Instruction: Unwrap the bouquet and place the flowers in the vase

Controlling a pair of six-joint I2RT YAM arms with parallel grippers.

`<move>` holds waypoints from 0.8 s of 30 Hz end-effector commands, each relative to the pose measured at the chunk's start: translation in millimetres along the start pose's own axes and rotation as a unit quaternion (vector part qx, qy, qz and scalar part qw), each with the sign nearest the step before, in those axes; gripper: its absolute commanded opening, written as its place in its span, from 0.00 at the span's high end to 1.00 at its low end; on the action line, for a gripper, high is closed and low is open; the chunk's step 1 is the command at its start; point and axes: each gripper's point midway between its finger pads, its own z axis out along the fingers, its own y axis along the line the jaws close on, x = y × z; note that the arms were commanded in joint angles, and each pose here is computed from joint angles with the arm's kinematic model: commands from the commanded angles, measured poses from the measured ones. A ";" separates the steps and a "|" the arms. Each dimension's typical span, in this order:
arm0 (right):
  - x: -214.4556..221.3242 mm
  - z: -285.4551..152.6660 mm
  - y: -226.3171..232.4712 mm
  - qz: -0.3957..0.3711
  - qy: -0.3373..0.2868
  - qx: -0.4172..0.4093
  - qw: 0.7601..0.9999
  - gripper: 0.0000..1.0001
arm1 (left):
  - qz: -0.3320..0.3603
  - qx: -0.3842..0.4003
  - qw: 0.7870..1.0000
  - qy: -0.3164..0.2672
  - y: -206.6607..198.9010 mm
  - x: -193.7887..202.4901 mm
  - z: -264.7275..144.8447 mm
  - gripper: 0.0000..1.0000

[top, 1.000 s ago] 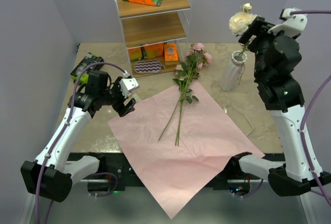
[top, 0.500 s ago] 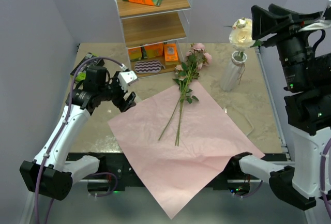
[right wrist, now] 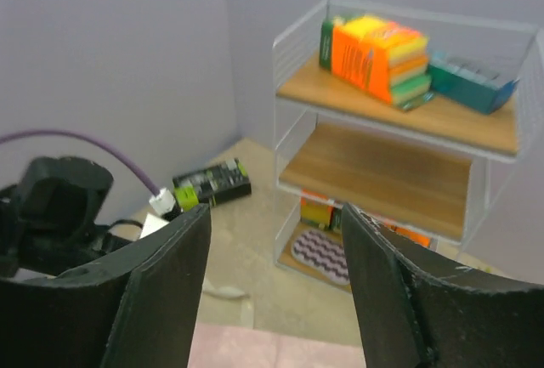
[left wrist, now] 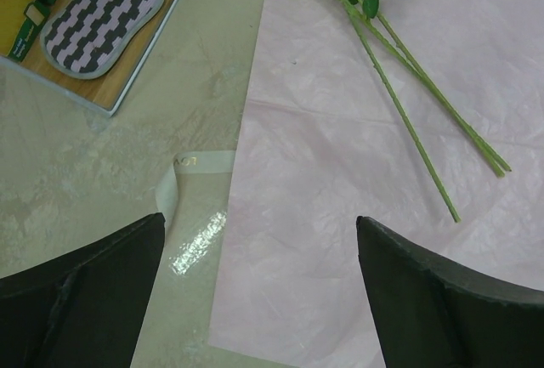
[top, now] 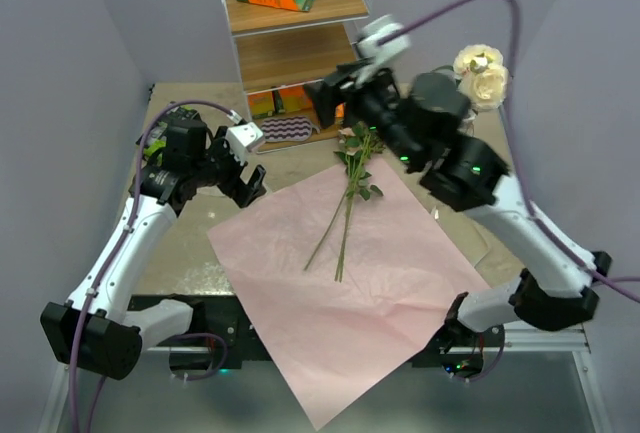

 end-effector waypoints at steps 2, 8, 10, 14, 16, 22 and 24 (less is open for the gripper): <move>100.7 23.9 -0.3 -0.072 0.128 0.115 0.982 0.31 | 0.008 -0.025 0.999 -0.020 10.6 -18.1 -9.0 0.01; 183.9 26.2 14.5 -0.006 0.184 0.134 0.974 0.30 | 0.025 -0.024 0.999 -0.005 10.0 -8.6 -9.6 0.01; 222.3 19.9 16.2 0.039 0.195 0.141 0.970 0.35 | 0.029 -0.020 0.999 -0.004 8.6 -7.2 -9.5 0.01; 288.9 13.0 8.4 0.057 0.252 0.139 0.956 0.26 | 0.040 -0.013 0.999 -0.005 4.8 -3.3 -9.9 0.01; 317.9 9.1 -21.2 0.071 0.296 0.191 0.933 0.29 | 0.043 -0.011 0.999 -0.004 4.2 -1.8 -9.3 0.01; 385.7 -1.9 -81.4 0.051 0.377 0.330 0.864 0.15 | 0.045 -0.023 0.999 0.006 10.0 8.0 -3.0 0.02; 399.6 -3.3 -89.0 0.029 0.378 0.342 0.860 0.15 | 0.044 -0.027 0.999 0.011 11.3 13.9 0.0 0.03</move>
